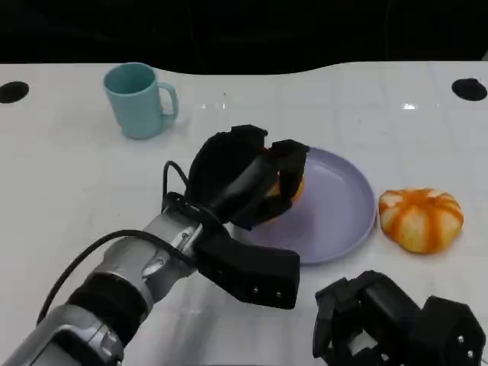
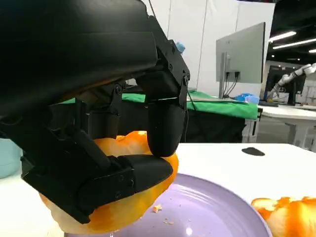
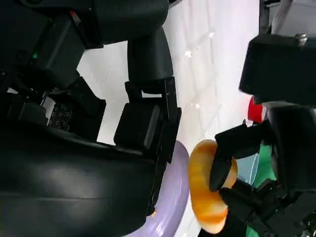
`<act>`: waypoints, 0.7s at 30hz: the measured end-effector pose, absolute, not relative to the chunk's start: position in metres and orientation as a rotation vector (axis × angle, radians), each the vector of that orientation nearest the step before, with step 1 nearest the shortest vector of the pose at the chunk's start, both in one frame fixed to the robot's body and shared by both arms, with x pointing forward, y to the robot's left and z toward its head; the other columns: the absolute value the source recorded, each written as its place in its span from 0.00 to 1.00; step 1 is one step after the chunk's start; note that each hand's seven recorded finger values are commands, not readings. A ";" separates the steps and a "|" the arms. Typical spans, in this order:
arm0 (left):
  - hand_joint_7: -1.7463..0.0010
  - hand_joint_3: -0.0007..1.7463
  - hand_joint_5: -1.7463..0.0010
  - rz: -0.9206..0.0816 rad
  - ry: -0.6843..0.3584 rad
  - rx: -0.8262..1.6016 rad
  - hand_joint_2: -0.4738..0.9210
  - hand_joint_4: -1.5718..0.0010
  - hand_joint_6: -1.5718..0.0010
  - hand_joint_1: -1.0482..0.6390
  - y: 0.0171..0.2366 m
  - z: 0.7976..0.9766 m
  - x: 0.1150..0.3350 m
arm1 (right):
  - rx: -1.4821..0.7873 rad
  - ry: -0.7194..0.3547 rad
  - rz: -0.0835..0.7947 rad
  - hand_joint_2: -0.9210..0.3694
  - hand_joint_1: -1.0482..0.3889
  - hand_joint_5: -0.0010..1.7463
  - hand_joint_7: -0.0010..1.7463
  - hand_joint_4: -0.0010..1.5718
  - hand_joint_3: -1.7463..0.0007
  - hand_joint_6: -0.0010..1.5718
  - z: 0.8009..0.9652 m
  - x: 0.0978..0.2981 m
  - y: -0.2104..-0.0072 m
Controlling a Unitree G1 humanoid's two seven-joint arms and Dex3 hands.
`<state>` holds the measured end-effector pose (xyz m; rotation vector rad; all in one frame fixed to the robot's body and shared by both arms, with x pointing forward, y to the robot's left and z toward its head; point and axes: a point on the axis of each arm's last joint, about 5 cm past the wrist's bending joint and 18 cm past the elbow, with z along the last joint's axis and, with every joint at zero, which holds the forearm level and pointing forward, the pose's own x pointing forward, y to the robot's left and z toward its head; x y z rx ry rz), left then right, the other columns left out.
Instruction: Grasp the bread from the table and place it into the plate.
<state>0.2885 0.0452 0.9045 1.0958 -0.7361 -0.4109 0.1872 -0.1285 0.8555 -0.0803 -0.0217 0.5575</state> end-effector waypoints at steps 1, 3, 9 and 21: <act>0.00 0.63 0.00 -0.418 -0.728 1.101 0.59 0.42 0.56 0.51 0.044 0.903 0.289 | -0.081 -0.021 0.556 0.61 0.00 0.75 0.59 0.98 0.24 1.00 0.856 0.187 -0.128; 0.08 0.58 0.00 -0.431 -0.714 1.105 0.65 0.45 0.55 0.50 0.042 0.901 0.289 | -0.081 -0.022 0.555 0.61 0.00 0.75 0.59 0.98 0.24 1.00 0.856 0.187 -0.128; 0.62 0.21 0.28 -0.477 -0.670 1.073 0.92 0.63 0.61 0.43 0.040 0.900 0.290 | -0.083 -0.025 0.556 0.61 0.00 0.75 0.59 0.98 0.23 1.00 0.856 0.187 -0.128; 0.97 0.14 0.68 -0.618 -0.628 1.097 1.00 1.00 0.89 0.14 0.041 0.909 0.294 | -0.086 -0.029 0.555 0.62 0.00 0.75 0.60 0.98 0.22 1.00 0.857 0.187 -0.128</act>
